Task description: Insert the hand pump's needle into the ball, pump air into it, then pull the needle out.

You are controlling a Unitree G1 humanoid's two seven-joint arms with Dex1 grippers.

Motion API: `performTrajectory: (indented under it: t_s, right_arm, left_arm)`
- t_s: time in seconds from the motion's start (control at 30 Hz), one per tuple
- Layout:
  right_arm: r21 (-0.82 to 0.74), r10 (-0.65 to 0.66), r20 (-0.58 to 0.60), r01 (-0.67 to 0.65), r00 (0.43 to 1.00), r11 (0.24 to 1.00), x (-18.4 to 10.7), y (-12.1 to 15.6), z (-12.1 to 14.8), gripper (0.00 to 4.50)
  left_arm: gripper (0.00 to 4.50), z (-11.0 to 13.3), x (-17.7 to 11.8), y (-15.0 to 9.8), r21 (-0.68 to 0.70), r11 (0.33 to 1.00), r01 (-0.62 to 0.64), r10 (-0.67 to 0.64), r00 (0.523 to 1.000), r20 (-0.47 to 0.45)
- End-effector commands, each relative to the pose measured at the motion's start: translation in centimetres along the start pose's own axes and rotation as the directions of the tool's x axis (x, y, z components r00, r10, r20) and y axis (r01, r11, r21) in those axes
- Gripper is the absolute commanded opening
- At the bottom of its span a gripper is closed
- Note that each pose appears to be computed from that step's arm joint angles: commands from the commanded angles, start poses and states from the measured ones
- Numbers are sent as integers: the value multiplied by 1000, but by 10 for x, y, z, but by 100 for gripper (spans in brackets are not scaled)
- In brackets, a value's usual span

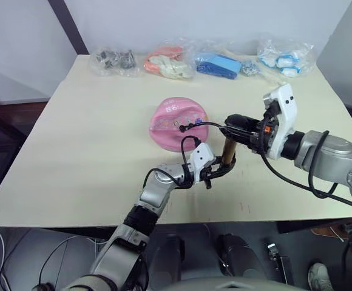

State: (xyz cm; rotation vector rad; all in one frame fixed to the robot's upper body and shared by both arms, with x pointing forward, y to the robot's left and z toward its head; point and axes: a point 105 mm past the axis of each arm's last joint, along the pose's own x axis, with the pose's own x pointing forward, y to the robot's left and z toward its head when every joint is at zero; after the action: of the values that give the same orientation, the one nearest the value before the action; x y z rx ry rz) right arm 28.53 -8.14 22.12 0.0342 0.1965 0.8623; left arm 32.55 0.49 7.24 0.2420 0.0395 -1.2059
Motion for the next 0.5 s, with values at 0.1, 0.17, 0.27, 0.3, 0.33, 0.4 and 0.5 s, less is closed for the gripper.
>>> performTrajectory:
  t_s: [0.1,0.17,0.27,0.3,0.33,0.4,0.5]
  right_arm:
    - [-63,12,-40,-14,999,998,-1,-8,-16,174]
    - [-43,37,-17,-37,999,998,2,-10,-21,174]
    - [-67,45,-55,-49,997,997,6,-12,-32,174]
    - [-74,42,-73,-48,996,996,7,-14,-36,174]
    - [-75,45,-79,-51,996,996,9,-15,-38,174]
    - [-73,54,-82,-60,995,996,11,-16,-41,174]
    - [-79,73,-97,-81,993,994,14,-18,-47,174]
  left_arm:
    - [110,-11,14,2,45,999,1,0,1000,-26]
    - [110,-18,18,0,41,999,9,-7,999,-47]
    - [110,-26,20,-6,26,1000,15,-14,998,-60]
    - [110,-28,21,-7,27,1000,15,-13,998,-64]
    - [110,-32,21,-8,22,1000,10,-8,997,-72]
    - [110,-36,20,-9,21,1000,2,0,997,-83]
    - [110,-42,19,-13,21,1000,-20,22,995,-95]
